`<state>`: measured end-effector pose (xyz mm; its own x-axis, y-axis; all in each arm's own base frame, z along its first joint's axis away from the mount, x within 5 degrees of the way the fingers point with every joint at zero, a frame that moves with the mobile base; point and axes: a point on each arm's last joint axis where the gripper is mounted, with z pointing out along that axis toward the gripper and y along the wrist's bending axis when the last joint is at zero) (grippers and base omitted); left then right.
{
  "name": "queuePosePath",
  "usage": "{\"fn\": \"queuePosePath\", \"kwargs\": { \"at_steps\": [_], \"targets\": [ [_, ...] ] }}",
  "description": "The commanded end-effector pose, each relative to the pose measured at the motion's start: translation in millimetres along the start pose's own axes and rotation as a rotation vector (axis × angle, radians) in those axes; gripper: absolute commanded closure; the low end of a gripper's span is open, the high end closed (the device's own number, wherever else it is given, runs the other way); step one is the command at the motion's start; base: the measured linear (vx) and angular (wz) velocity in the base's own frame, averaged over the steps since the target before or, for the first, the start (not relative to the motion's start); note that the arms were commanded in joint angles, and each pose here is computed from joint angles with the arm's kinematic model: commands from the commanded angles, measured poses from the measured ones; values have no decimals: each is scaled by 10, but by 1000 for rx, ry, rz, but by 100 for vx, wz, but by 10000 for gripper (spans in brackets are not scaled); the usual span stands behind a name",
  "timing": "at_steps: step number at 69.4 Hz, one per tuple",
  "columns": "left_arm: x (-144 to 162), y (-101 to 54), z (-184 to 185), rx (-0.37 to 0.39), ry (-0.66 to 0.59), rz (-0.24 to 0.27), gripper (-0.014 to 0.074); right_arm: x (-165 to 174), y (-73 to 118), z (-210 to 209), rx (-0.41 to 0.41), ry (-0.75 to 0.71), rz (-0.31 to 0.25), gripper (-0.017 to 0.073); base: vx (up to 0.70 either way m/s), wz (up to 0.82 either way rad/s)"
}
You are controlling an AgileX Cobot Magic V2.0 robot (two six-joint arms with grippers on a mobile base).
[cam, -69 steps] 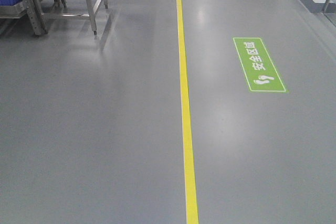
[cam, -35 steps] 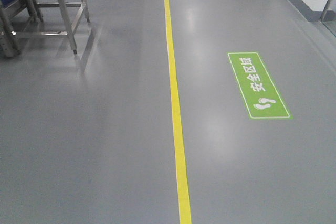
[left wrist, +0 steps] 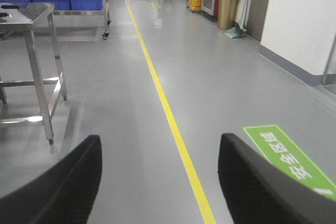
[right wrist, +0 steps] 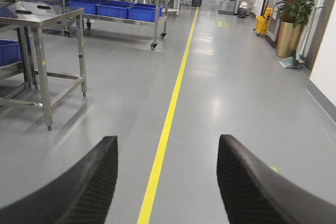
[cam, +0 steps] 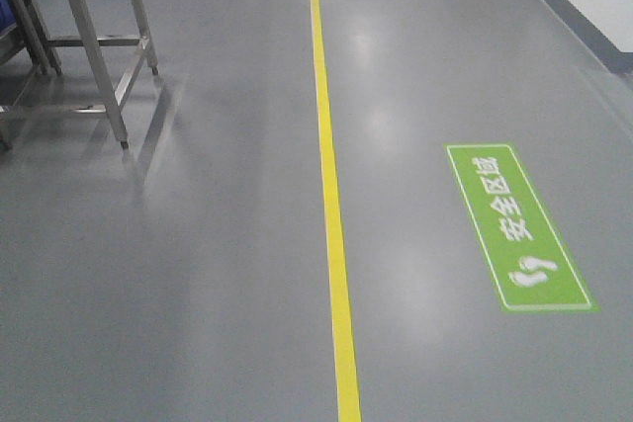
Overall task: Move and align brake pads A on conveyor
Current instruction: 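Drive the base along the yellow floor line past the shelves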
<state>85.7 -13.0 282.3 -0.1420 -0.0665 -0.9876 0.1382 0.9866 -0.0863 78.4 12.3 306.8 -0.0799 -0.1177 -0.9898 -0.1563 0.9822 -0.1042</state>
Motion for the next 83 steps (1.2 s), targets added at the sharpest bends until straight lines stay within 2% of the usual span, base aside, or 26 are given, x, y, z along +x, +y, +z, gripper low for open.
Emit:
{"fn": "queuePosePath", "kwargs": {
  "at_steps": [1, 83],
  "targets": [
    [-151, -12, -10, 7, -96, -3, 129, -150, -28, -9, 23, -91, -14, 144, 76, 12],
    [-152, -12, -10, 7, -97, -3, 129, -150, -28, -9, 23, -91, -14, 144, 74, 3]
  ]
}}
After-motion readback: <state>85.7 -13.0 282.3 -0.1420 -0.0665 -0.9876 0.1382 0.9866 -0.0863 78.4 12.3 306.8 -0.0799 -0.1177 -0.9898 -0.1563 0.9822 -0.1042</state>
